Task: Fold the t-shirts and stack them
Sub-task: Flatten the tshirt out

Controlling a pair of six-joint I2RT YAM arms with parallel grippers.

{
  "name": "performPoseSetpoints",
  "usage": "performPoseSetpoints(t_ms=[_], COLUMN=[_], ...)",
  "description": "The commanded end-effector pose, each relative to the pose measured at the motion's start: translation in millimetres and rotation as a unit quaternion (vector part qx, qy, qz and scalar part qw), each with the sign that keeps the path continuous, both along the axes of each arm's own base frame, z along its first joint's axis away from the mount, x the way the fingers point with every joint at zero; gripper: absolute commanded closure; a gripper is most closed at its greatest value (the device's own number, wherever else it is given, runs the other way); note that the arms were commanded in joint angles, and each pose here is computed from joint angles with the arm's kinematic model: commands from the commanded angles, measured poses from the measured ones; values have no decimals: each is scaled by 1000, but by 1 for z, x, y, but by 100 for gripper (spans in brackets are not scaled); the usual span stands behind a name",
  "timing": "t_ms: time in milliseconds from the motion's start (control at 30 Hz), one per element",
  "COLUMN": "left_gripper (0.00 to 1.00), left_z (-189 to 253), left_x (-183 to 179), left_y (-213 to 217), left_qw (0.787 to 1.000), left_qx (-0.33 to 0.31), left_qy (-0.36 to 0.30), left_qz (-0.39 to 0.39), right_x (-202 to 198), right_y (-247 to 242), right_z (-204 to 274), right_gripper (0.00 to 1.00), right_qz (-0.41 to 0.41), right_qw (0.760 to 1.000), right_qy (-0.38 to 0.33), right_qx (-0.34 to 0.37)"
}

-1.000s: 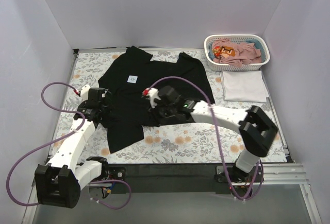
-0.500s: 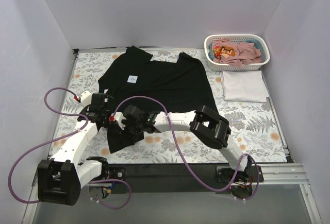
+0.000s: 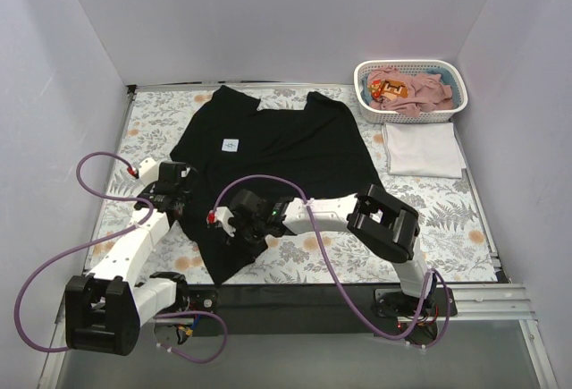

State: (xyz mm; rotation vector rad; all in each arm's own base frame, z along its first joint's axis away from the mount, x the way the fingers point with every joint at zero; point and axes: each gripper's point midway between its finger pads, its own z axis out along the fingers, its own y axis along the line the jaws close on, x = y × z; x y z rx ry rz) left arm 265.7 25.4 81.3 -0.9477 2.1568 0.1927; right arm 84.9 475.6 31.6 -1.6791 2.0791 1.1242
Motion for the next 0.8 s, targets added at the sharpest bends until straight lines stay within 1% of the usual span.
performPoseSetpoints(t_ms=[0, 33, 67, 167, 233, 333, 367, 400, 433, 467, 500, 533, 567, 600, 667, 700, 733, 767], left_gripper=[32, 32, 32, 32, 32, 32, 32, 32, 32, 32, 32, 32, 32, 32, 32, 33, 34, 35], left_z=[9, 8, 8, 8, 6, 5, 7, 7, 10, 1, 8, 8, -4, 6, 4, -9, -1, -5], left_x=[6, 6, 6, 7, 7, 14, 19, 24, 31, 36, 47, 55, 61, 76, 92, 98, 114, 120], left_y=[5, 5, 5, 5, 3, -8, -16, -21, -27, -33, -41, -45, -47, -50, -53, -55, -57, -58], left_qw=[1000, 1000, 1000, 1000, 1000, 1000, 999, 998, 997, 996, 994, 993, 992, 992, 991, 990, 990, 990], left_qx=[10, 11, 10, 10, 8, -9, -27, -35, -44, -54, -66, -70, -72, -74, -75, -75, -76, -73], left_qy=[-11, -10, -8, -8, -6, -6, -8, -7, -12, 5, 0, 0, 23, 12, 15, 35, 21, 27], left_qz=[11, 11, 10, 7, 3, -25, -42, -53, -65, -75, -91, -99, -102, -106, -113, -114, -118, -121], right_x=[-42, -45, -53, -71, -80, -64, -47, -37, -18, -4, 20, 34, 52, 80, 116, 130, 157, 177], right_y=[-53, -53, -61, -62, -68, -67, -66, -64, -66, -66, -71, -76, -82, -98, -120, -135, -158, -174], right_z=[-13, -8, -7, -1, 3, 14, 18, 31, 37, 44, 57, 61, 64, 67, 65, 61, 57, 55], right_gripper=[68, 68, 68, 68, 68, 68, 67, 66, 65, 64, 64, 62, 62, 61, 59, 59, 59, 59], right_qz=[46, 67, 77, 120, 135, 111, 82, 66, 39, 21, -12, -31, -58, -104, -165, -195, -251, -288], right_qw=[993, 993, 991, 985, 982, 986, 988, 991, 992, 993, 995, 994, 992, 988, 976, 969, 955, 942], right_qy=[57, 49, 58, 56, 57, 16, -15, -29, -35, -44, -47, -49, -62, -67, -84, -86, -81, -99], right_qx=[-88, -82, -98, -106, -122, -124, -128, -115, -111, -104, -92, -89, -91, -96, -113, -121, -132, -142])
